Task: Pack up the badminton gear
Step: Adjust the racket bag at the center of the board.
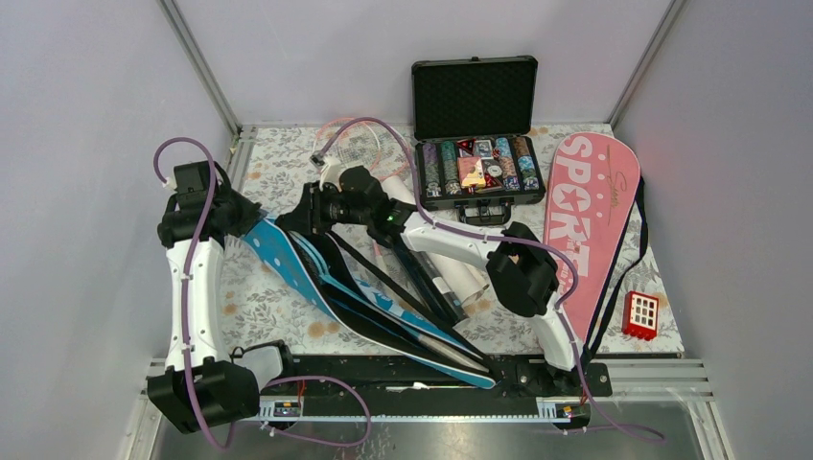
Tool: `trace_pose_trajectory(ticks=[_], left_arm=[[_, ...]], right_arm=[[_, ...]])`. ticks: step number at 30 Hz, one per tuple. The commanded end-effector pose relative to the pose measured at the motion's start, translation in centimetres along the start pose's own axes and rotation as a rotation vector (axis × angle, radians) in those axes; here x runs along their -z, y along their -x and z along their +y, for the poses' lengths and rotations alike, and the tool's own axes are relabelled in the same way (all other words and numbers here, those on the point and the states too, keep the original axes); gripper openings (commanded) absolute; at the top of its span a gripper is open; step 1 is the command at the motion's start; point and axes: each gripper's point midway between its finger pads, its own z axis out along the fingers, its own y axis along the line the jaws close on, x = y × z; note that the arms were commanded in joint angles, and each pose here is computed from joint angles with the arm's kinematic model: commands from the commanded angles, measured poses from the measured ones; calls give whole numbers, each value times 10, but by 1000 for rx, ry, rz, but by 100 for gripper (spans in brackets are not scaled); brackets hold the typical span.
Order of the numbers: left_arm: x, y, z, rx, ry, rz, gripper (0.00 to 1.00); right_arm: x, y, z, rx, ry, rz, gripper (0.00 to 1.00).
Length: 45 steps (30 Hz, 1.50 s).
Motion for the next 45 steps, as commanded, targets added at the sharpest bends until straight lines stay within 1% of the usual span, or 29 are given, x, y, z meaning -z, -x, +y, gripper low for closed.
trace_pose_trajectory(ticks=[1, 4, 7, 10, 13, 18, 22, 27, 32, 39, 40, 42, 43, 45], left_arm=[[0, 3, -16, -1, -79, -9, 0], [-2, 2, -13, -1, -69, -7, 0], [-2, 4, -14, -6, -70, -13, 0], [-1, 5, -14, -18, -71, -18, 0], [-1, 4, -14, -31, -75, -17, 0], [0, 2, -15, -43, -89, -6, 0], [3, 1, -17, -50, -103, -4, 0], [5, 2, -20, -47, -112, -7, 0], [7, 4, -22, -47, -118, -14, 0], [4, 5, -20, -47, -107, -15, 0], [3, 5, -20, -45, -107, -16, 0], [2, 5, -20, -40, -110, -17, 0], [1, 5, -21, -36, -110, -18, 0], [-1, 5, -22, -28, -115, -14, 0]], right_arm=[[9, 33, 37, 87, 52, -50, 32], [15, 44, 52, 145, 66, -50, 32], [36, 45, 71, 198, 101, -17, 33], [56, 44, 81, 241, 119, -11, 38], [67, 48, 76, 263, 103, -3, 44], [70, 43, 30, 307, 11, 31, 48], [70, 28, -4, 406, -33, 115, 53], [84, 3, -48, 475, -75, 211, 51], [95, -27, -66, 538, -55, 274, 51], [91, -50, -89, 509, -70, 310, 51], [90, -50, -91, 506, -76, 312, 50], [90, -48, -90, 505, -85, 311, 42], [92, -45, -88, 508, -86, 307, 34], [96, -38, -79, 515, -84, 296, 8]])
